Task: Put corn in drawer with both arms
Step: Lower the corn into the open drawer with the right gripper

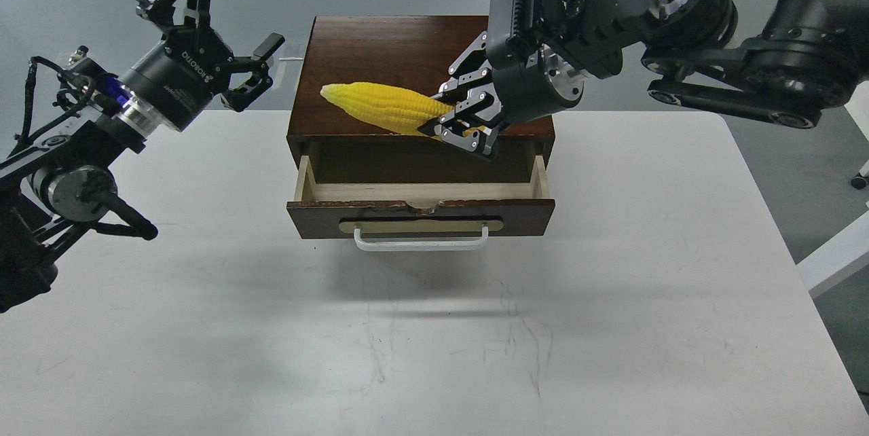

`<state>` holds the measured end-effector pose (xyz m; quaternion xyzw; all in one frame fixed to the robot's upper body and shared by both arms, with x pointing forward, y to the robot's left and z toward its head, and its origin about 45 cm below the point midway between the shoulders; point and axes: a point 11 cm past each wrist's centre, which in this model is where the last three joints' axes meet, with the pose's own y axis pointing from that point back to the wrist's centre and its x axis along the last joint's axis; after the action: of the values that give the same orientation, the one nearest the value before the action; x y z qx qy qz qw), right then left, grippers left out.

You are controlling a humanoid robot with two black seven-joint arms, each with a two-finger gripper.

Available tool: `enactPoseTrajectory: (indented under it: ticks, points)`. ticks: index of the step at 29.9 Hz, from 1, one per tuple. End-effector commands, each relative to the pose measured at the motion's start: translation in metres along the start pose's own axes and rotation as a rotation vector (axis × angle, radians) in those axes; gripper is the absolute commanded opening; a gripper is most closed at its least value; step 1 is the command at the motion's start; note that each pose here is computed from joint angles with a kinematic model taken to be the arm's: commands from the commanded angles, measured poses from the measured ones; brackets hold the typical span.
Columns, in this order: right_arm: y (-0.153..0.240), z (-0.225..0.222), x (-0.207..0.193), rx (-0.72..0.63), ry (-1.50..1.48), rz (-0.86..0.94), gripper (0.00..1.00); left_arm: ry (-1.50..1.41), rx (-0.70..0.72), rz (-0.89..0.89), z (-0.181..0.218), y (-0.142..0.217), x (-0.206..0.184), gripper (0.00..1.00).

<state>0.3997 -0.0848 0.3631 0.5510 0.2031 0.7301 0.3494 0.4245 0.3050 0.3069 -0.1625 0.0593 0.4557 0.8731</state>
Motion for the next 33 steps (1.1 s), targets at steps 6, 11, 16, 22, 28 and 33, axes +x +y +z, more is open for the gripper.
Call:
enactPoseTrajectory:
  ticks: [6, 11, 16, 22, 28, 33]
  points:
    - [-0.017, -0.014, -0.021, 0.056, 0.114, -0.059, 0.05, -0.004, -0.006, 0.001, 0.004, 0.0, 0.001, 0.98]
    - [-0.026, -0.016, -0.039, 0.063, 0.093, -0.086, 0.05, -0.006, -0.007, 0.001, 0.005, 0.0, 0.002, 0.98]
    - [-0.032, -0.017, -0.047, 0.066, 0.077, -0.091, 0.06, -0.011, -0.006, 0.005, 0.006, 0.002, 0.004, 0.98]
    - [-0.034, -0.016, -0.054, 0.061, 0.064, -0.099, 0.22, -0.013, -0.006, 0.001, 0.008, 0.003, 0.003, 0.98]
    - [-0.035, -0.017, -0.057, 0.063, 0.057, -0.101, 0.44, -0.017, -0.004, 0.003, 0.009, 0.004, 0.004, 0.98]
    - [-0.035, -0.018, -0.057, 0.064, 0.056, -0.101, 0.5, -0.017, -0.006, 0.003, 0.009, 0.004, 0.004, 0.98]
